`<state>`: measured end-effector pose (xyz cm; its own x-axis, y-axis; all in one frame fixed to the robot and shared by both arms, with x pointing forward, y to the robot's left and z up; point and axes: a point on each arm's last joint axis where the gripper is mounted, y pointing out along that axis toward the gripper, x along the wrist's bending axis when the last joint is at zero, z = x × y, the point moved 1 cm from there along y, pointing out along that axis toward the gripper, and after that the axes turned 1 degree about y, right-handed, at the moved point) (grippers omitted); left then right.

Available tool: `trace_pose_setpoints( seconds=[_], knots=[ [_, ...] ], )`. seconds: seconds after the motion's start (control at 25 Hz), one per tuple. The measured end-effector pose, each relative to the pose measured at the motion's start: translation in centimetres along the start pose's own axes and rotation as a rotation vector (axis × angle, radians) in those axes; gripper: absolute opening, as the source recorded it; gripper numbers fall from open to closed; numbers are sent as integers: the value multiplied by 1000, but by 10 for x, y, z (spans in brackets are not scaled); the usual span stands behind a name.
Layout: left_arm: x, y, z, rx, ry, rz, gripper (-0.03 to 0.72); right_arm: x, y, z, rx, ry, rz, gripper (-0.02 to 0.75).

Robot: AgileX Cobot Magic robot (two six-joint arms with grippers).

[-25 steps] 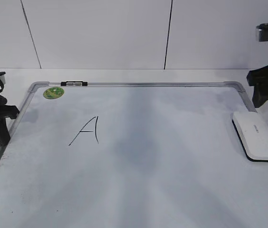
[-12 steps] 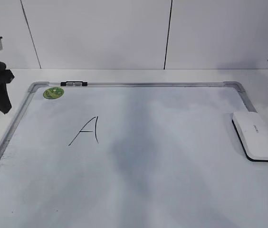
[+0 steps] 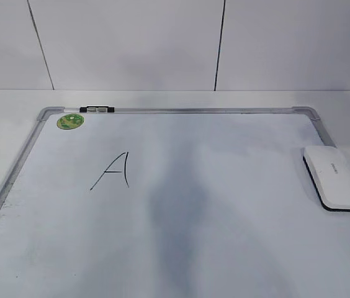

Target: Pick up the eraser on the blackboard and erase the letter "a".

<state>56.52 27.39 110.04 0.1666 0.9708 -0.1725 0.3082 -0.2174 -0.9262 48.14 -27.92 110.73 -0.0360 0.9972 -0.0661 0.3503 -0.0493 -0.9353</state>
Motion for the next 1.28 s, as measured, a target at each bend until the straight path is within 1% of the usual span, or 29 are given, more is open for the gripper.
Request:
trace_pose_setpoints(
  seconds=[0.2,0.48,0.68,0.92,1.12,1.28],
  knots=[
    [-11,-36,33,-65,3,-5,320,-3,-15,30,-36,2,-3,597],
    [-21,-60,105,-99,12,-15,320,-7,-35,70,-112,8,-7,594],
    [-26,-66,149,-133,20,-19,316,-9,-49,104,-184,16,-23,594],
    [-32,-68,202,-195,30,-22,302,-11,-61,152,-304,28,-37,594],
    [-35,-59,244,-245,36,-6,302,-12,-54,186,-357,33,-42,593],
    [-35,-51,266,-287,43,-7,302,-13,-42,207,-377,34,-34,593]
  ],
)
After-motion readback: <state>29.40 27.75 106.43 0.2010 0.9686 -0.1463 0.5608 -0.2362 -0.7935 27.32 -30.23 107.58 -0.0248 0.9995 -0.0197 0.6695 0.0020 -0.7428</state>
